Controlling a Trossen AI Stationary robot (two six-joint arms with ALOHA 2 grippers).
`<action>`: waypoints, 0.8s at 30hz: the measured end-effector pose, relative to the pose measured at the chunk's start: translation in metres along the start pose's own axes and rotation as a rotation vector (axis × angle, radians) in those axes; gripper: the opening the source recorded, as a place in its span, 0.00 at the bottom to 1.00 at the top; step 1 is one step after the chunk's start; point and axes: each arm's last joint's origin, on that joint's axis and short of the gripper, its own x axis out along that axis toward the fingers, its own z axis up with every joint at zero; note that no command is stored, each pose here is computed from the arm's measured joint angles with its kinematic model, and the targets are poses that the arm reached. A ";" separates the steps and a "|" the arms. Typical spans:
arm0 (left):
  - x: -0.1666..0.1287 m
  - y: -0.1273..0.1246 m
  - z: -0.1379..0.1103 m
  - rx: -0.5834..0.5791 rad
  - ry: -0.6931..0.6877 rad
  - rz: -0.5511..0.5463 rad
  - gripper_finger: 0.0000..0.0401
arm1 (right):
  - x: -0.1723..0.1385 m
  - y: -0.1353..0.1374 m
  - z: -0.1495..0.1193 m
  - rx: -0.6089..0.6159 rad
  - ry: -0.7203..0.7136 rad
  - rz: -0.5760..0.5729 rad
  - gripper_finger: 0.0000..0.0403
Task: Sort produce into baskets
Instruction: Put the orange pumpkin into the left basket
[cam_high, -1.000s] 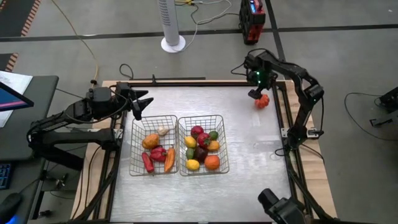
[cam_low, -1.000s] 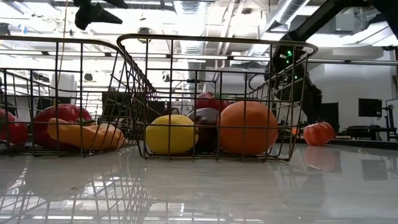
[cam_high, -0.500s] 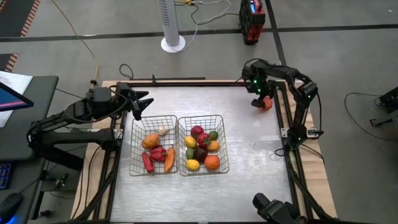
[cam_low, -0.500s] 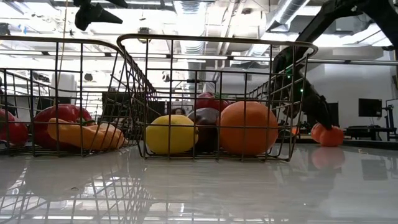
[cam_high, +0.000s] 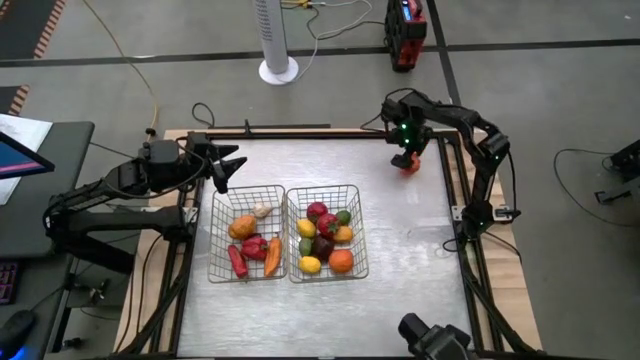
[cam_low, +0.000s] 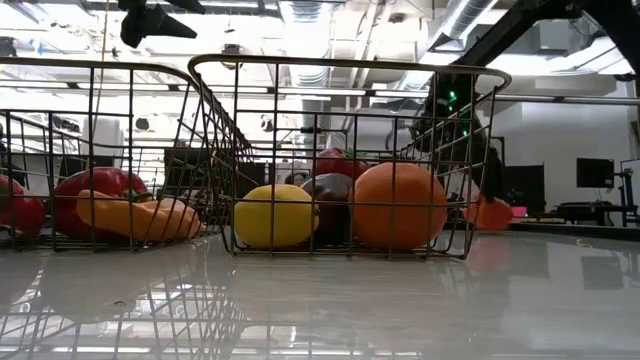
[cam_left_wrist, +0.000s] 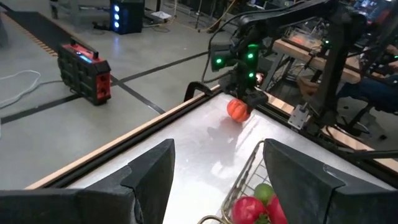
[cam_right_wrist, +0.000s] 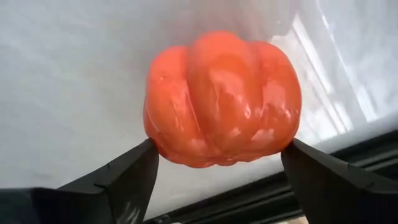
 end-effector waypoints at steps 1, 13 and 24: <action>0.000 0.000 0.000 0.004 -0.001 0.004 0.58 | -0.004 0.003 0.000 -0.009 -0.016 0.008 0.87; 0.000 0.000 0.000 0.015 -0.001 0.004 0.58 | -0.045 0.049 0.008 -0.130 -0.203 0.218 0.82; 0.000 0.000 0.000 0.011 -0.001 0.004 0.58 | -0.124 0.130 0.008 -0.343 -0.460 0.358 0.82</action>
